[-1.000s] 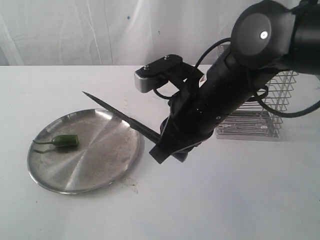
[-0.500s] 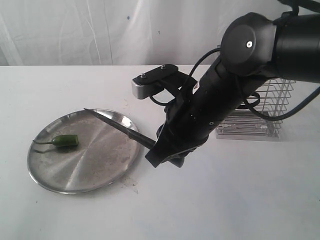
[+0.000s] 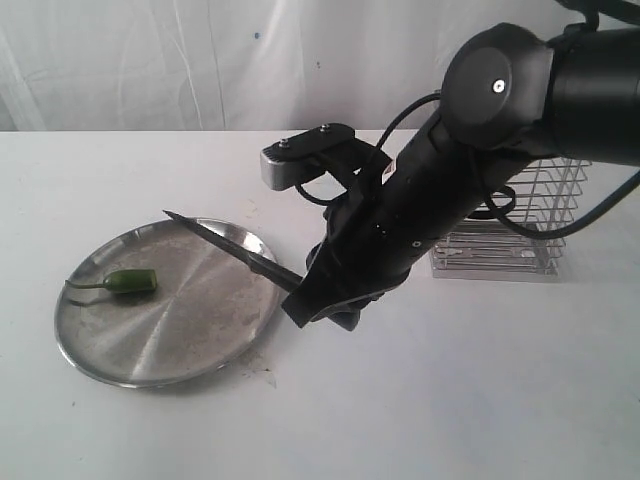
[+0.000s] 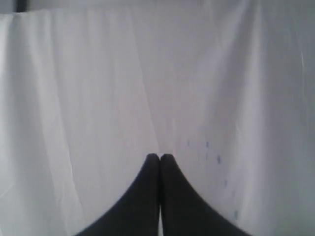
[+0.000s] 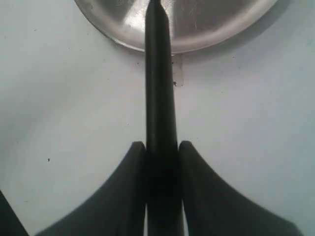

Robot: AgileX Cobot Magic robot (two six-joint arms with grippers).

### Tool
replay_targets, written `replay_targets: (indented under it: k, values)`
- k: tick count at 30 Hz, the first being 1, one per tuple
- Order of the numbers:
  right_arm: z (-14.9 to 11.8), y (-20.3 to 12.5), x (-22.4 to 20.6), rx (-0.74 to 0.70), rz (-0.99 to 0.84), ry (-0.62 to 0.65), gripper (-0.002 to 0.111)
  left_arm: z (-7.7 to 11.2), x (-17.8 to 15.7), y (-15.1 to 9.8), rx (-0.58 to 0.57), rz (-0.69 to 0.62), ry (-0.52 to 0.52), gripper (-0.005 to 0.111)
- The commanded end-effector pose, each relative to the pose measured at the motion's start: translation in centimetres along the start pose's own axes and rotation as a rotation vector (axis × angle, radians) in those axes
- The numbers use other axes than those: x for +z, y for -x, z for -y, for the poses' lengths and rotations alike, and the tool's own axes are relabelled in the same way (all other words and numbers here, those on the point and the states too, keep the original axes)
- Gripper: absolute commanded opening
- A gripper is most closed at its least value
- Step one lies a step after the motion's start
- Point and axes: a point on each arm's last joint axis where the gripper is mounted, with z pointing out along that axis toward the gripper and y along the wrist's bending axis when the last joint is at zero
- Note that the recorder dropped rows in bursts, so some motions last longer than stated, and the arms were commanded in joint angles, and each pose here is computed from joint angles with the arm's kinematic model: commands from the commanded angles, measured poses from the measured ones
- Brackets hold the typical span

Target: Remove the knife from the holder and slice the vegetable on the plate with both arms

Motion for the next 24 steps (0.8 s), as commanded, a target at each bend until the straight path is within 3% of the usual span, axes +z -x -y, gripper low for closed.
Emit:
replay_targets:
  k: [1, 4, 7, 11, 15, 18, 20, 24]
  values:
    - [0.0, 0.2, 0.0, 0.027, 0.022, -0.002, 0.0, 1.6, 5.6, -7.2, 0.199, -0.408, -0.175, 0.0]
    - [0.2, 0.4, 0.0, 0.046, 0.045, -0.025, 0.0, 2.4, 7.2, -12.4, 0.215, -0.722, -0.228, 0.0]
    - [0.4, 0.3, 0.0, 0.042, 0.04, -0.043, 0.0, 3.0, 7.1, -15.1, 0.246, -1.065, -0.257, 0.0]
    - [0.5, 0.4, 0.0, 0.059, 0.054, -0.056, 0.0, 4.5, 8.2, -15.5, 0.265, -1.268, -0.314, 0.0]
    - [0.7, 0.3, -0.1, 0.054, 0.044, -0.083, 0.0, 6.7, 9.4, -14.9, 0.374, -1.457, -0.542, 0.0]
    - [1.0, 0.2, -0.1, 0.061, 0.032, -0.115, 0.0, 7.9, 9.9, -15.6, 0.375, -1.627, -0.72, 0.0]
    - [1.1, 0.1, -0.1, 0.069, 0.027, -0.117, 0.0, 8.3, 10.0, -16.2, 0.418, -1.681, -0.835, 0.0]
    - [1.1, 0.1, -0.1, 0.07, 0.023, -0.115, 0.0, 8.7, 10.5, -17.5, 0.604, -1.551, -1.045, 0.0]
